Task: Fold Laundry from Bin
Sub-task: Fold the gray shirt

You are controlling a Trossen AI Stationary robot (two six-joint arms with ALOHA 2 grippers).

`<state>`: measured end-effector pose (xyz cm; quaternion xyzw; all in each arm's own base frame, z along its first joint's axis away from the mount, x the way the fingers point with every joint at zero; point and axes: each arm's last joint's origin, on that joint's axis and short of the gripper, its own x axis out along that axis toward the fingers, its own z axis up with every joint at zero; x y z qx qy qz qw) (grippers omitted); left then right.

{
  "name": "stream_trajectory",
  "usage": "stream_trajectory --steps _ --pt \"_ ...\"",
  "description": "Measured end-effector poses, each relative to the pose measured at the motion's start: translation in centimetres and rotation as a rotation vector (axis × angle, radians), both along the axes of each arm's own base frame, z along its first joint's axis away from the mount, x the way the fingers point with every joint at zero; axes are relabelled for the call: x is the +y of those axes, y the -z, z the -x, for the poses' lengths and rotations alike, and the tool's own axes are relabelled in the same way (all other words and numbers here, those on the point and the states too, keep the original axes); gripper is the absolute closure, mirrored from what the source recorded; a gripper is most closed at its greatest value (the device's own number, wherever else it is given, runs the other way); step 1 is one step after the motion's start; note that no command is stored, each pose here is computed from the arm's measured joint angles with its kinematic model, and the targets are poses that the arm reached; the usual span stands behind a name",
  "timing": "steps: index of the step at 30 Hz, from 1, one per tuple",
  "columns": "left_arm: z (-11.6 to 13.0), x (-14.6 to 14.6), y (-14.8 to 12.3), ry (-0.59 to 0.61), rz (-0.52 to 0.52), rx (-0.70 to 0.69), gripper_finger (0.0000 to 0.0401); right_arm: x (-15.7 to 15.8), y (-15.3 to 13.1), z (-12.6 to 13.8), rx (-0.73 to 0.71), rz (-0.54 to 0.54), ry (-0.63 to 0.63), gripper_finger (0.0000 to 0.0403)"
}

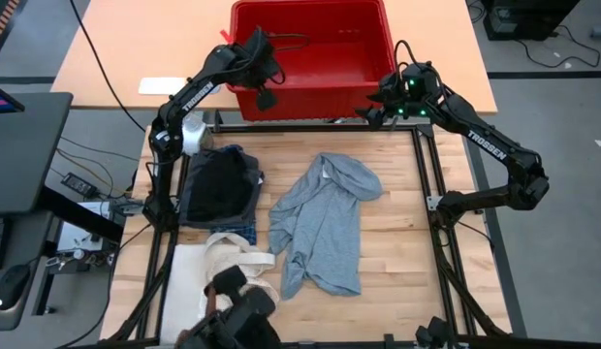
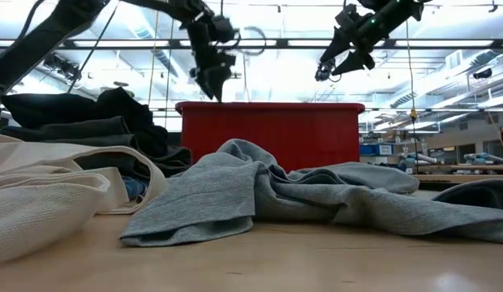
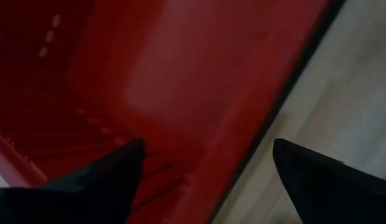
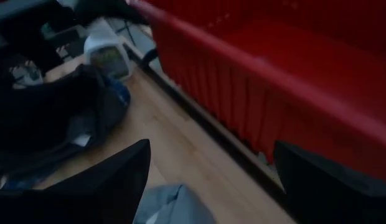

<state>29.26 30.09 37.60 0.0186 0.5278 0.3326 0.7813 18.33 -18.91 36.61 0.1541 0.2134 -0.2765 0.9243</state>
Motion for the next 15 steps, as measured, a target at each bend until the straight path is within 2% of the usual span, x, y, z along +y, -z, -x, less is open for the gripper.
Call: stream_trajectory --steps 3,7,11,13,15 --pt "-0.6 -2.0 -1.5 0.022 -0.023 -0.051 0.0033 0.3 0.4 0.1 0.033 -0.035 -0.037 0.0057" --pt "-2.2 -5.3 -3.7 0.117 -0.048 -0.174 0.0032 0.6 1.1 -0.4 0.063 -0.085 -0.076 0.0057" --pt "-5.0 -8.4 -4.4 0.270 0.078 -0.384 0.0031 -0.2 2.4 -1.3 0.095 -0.133 -0.083 0.0057" --pt "-6.9 -9.6 -3.3 0.319 0.163 -0.417 0.0031 -0.7 3.3 -1.8 0.112 -0.168 -0.093 0.0057" --pt "-8.9 -10.6 -1.1 0.345 0.264 -0.388 0.0031 -1.3 4.2 -2.4 0.134 -0.193 -0.100 0.0057"
